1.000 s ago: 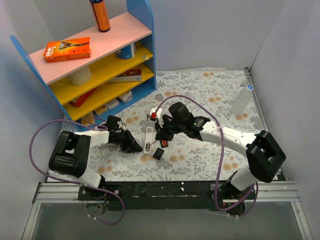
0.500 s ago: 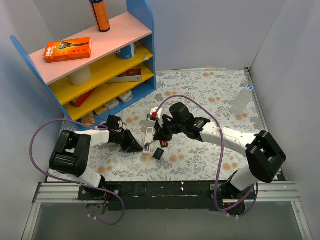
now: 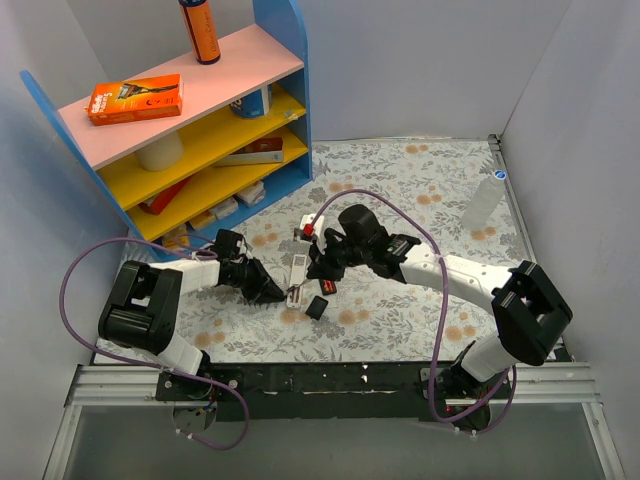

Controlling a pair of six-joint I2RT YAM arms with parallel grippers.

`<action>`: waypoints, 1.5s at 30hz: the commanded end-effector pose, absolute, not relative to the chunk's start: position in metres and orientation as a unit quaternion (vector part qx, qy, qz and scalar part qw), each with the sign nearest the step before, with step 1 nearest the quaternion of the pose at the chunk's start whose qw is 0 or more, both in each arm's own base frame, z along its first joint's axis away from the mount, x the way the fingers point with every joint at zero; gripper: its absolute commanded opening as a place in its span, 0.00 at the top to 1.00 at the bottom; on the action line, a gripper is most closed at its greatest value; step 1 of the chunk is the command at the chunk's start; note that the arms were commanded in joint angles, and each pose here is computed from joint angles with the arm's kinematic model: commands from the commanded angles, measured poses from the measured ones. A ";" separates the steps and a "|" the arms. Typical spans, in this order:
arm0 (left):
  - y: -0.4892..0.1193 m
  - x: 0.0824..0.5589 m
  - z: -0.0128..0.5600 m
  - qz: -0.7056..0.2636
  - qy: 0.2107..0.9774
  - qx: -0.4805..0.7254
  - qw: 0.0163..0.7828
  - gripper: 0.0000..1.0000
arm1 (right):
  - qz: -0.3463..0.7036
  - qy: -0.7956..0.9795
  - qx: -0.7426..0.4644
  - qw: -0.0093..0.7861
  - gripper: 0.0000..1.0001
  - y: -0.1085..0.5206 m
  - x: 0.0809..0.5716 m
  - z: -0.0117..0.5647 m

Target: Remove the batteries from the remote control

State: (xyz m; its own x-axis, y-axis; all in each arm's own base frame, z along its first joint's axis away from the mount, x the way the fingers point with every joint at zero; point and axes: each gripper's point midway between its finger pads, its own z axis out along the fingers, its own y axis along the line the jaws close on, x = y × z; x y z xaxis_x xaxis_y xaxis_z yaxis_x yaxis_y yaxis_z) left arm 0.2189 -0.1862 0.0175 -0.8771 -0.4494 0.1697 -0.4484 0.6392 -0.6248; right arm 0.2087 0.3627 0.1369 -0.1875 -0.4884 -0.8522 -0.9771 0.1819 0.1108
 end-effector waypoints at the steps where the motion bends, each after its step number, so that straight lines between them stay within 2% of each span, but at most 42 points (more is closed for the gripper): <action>1: -0.170 0.235 0.007 -0.283 0.922 -0.261 0.041 0.85 | 0.359 0.655 -0.545 0.381 0.99 0.375 0.218 0.168; 15: -0.137 0.256 0.011 -0.191 0.933 -0.295 0.084 0.80 | 0.367 0.648 -0.541 0.391 0.99 0.381 0.220 0.184; 19: -0.129 0.281 0.027 -0.180 0.928 -0.303 0.121 0.77 | 0.348 0.662 -0.515 0.419 0.99 0.373 0.229 0.197; 25: -0.140 0.315 0.050 -0.216 0.923 -0.273 0.166 0.76 | 0.257 0.745 -0.421 0.449 0.99 0.338 0.260 0.199; 29: -0.149 0.321 0.062 -0.244 0.922 -0.242 0.177 0.71 | 0.235 0.785 -0.390 0.420 0.99 0.315 0.259 0.191; 34: -0.154 0.315 0.050 -0.251 0.926 -0.237 0.151 0.69 | 0.196 0.809 -0.391 0.392 0.99 0.291 0.255 0.184; 38: -0.159 0.311 0.046 -0.266 0.925 -0.233 0.142 0.69 | 0.208 0.796 -0.428 0.374 0.99 0.290 0.243 0.183; 45: -0.176 0.314 0.069 -0.285 0.921 -0.206 0.166 0.68 | 0.210 0.803 -0.433 0.352 0.99 0.293 0.241 0.178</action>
